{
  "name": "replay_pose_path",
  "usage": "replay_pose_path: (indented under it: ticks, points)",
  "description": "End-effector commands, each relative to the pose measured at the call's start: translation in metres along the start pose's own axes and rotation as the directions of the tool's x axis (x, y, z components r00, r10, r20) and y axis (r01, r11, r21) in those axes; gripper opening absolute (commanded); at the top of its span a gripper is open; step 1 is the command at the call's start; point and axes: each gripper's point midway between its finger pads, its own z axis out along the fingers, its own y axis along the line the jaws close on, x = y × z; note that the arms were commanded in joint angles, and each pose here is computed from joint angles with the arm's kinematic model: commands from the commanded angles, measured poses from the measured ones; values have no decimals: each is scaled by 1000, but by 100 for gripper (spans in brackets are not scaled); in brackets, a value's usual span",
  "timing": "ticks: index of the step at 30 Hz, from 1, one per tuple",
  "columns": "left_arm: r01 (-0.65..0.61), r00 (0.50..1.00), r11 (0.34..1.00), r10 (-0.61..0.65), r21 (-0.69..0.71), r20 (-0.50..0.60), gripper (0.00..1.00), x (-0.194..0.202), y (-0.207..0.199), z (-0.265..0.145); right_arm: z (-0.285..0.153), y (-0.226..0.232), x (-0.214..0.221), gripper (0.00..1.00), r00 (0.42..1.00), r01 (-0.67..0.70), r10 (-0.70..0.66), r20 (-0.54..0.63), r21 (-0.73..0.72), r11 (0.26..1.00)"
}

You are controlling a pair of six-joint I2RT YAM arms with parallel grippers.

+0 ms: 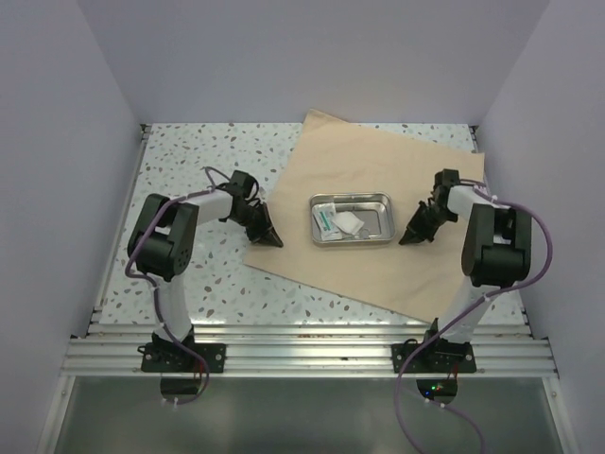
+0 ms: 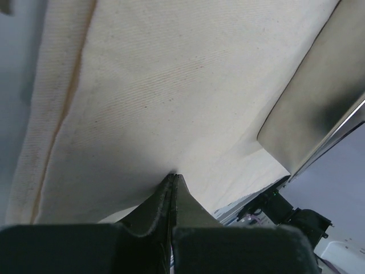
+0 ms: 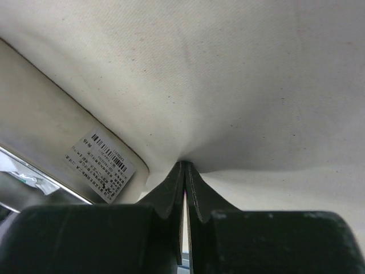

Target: Prepare the surgical pack

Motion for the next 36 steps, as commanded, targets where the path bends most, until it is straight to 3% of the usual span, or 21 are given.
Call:
replay_pose_path:
  ticks: [1,5,11,15,21,23,24,25,26,27,28,32,36]
  points:
    - [43,998,913,-54,-406,-16,0,6,120,2,33,0,36,4,997,39,-37,-61,36,999]
    - [85,996,867,-85,-491,22,0,-15,151,-15,47,40,88,5,985,109,-110,-133,-16,994]
    - [225,974,844,-178,-487,141,0,-57,194,-62,39,95,132,6,963,181,-202,-180,-125,976]
    - [280,958,841,-217,-462,187,0,-84,217,-87,20,110,133,7,958,202,-229,-173,-162,966]
    - [211,964,876,-113,-433,240,0,-123,197,-121,-12,101,102,13,945,309,-317,-82,-104,945]
    - [175,962,910,-77,-376,263,14,-128,181,-128,-19,101,88,30,935,342,-350,-54,-116,932]
    - [131,959,948,-48,-289,279,37,-129,157,-136,-21,105,86,37,926,366,-375,-50,-130,922]
    - [106,956,965,-34,-239,290,44,-127,148,-134,-22,107,84,44,917,386,-396,-52,-135,913]
    - [71,957,986,-24,-152,289,47,-124,129,-135,-22,116,78,58,903,416,-427,-48,-153,896]
    - [49,947,993,-11,-110,320,53,-123,115,-145,-24,127,84,62,895,418,-440,-69,-214,883]
    - [22,943,997,3,-72,332,55,-121,108,-144,-24,133,85,66,890,422,-449,-79,-233,876]
    - [-91,934,994,64,61,351,62,-121,74,-149,-28,174,89,99,871,465,-490,-21,-288,838]
    - [-148,947,986,120,73,298,61,-122,58,-132,-20,201,96,99,869,465,-494,-22,-302,832]
